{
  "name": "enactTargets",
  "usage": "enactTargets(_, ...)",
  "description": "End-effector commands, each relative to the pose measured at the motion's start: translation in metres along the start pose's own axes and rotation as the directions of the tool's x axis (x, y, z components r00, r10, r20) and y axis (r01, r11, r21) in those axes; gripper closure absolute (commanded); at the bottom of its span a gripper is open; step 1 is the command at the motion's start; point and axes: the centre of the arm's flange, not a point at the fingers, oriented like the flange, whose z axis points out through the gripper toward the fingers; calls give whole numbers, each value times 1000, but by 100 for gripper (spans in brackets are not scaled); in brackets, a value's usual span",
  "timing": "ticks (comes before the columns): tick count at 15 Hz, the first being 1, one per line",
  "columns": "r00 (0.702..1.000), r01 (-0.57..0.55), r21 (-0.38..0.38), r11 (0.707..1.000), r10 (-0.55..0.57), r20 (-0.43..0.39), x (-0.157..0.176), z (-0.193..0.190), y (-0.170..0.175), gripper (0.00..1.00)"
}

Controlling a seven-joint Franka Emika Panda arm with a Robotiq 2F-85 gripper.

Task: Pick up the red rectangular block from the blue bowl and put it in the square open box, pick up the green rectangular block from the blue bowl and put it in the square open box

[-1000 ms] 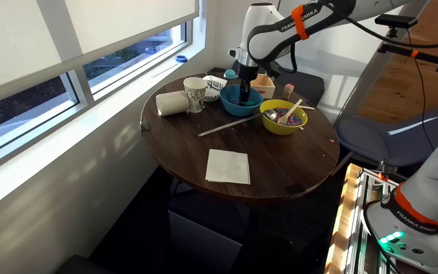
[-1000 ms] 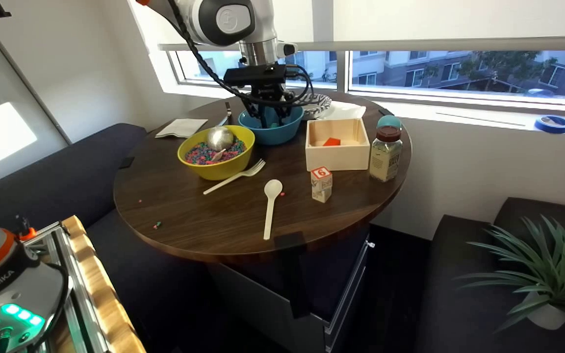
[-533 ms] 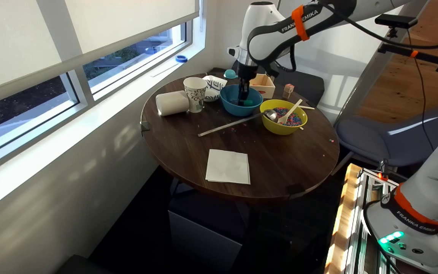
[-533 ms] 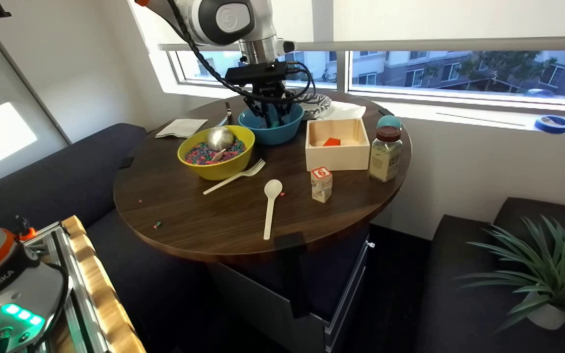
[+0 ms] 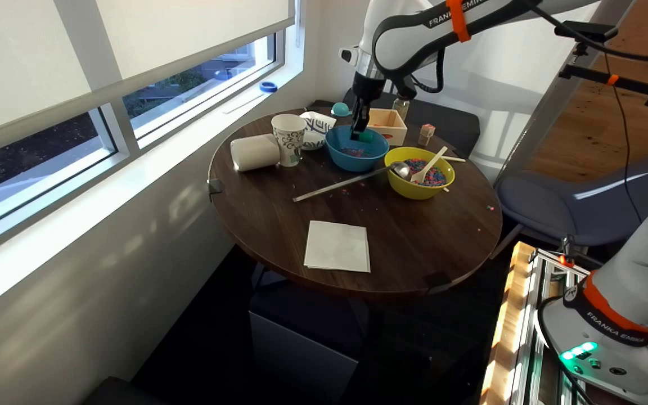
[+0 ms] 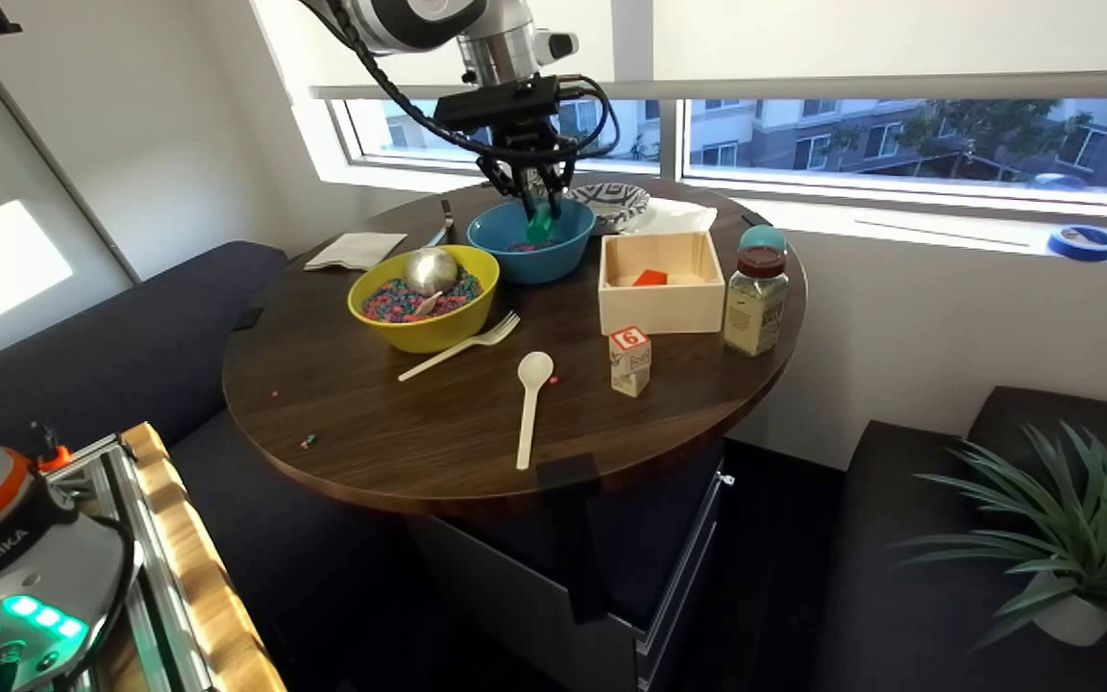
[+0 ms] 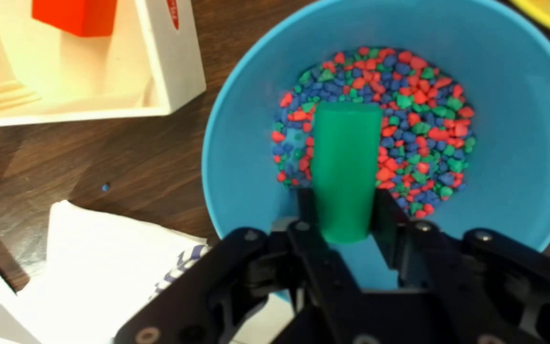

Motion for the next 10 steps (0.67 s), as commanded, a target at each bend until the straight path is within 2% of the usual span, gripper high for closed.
enactTargets(1, 999, -36, -20, 999, 36, -38, -14, -17, 6, 92)
enactTargets(5, 993, -108, -66, 992, 105, -47, -37, -30, 36, 92)
enactTargets(10, 968, -248, -153, 957, 240, -72, -80, -26, 89, 92)
